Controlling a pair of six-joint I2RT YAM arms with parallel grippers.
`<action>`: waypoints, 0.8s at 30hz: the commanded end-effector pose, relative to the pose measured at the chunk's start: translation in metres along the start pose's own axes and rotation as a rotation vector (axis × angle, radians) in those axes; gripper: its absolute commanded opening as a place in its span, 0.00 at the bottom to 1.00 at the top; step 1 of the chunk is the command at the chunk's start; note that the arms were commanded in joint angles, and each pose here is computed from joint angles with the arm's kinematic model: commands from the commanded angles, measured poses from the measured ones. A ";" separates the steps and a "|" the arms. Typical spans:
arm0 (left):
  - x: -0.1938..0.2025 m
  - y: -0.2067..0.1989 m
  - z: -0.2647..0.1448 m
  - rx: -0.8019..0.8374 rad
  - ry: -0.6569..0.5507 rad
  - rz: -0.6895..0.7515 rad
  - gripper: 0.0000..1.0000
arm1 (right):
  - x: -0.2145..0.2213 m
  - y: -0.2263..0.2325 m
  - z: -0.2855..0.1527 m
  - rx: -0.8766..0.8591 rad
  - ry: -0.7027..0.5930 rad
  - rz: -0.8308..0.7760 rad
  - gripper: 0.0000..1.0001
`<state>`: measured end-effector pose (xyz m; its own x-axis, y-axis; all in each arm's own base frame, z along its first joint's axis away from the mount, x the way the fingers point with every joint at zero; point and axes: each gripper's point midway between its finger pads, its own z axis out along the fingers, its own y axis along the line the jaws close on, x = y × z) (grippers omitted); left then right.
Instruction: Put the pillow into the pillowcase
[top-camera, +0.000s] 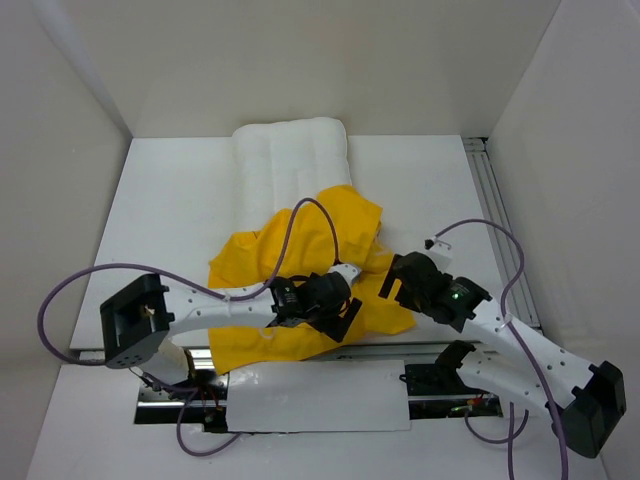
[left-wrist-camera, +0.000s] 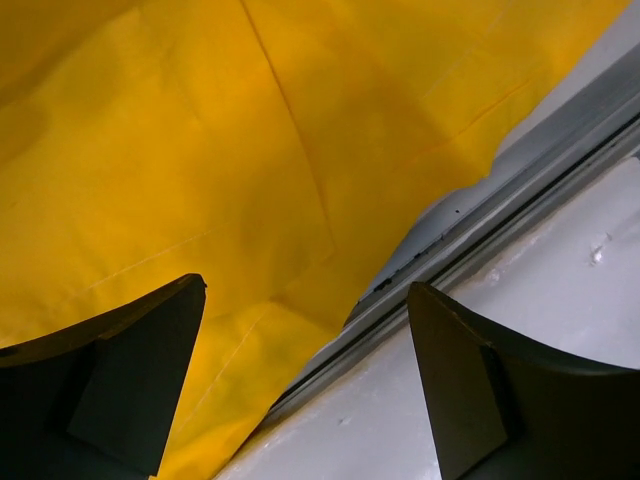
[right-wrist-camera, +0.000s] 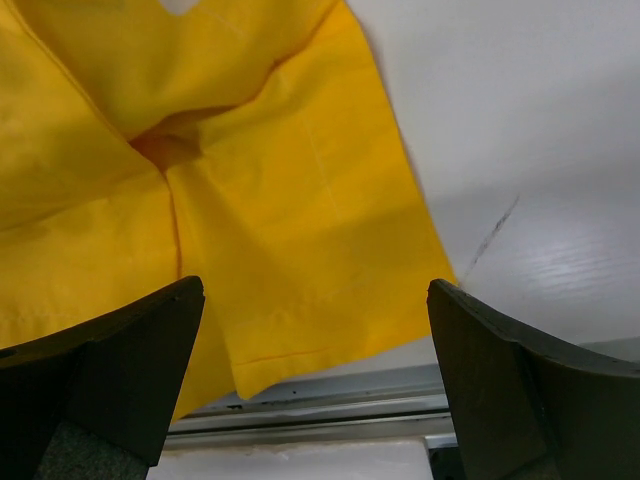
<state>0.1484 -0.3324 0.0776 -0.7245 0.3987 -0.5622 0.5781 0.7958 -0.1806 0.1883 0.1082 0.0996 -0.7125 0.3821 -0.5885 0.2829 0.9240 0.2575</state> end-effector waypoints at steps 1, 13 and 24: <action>-0.011 -0.011 0.017 0.021 -0.046 0.004 0.94 | 0.012 0.000 0.003 -0.032 0.023 0.106 1.00; 0.001 0.010 0.050 -0.105 -0.017 -0.019 0.86 | 0.034 -0.017 0.015 0.028 0.070 0.150 1.00; -0.002 0.017 0.036 -0.137 -0.025 -0.037 0.20 | 0.054 -0.015 0.032 0.030 0.117 0.214 1.00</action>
<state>0.1646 -0.3340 0.0235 -0.7475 0.3994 -0.5308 0.5154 0.8528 -0.0842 0.1570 0.1056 0.0428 -0.7375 0.5113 -0.4411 0.4288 0.8592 0.2790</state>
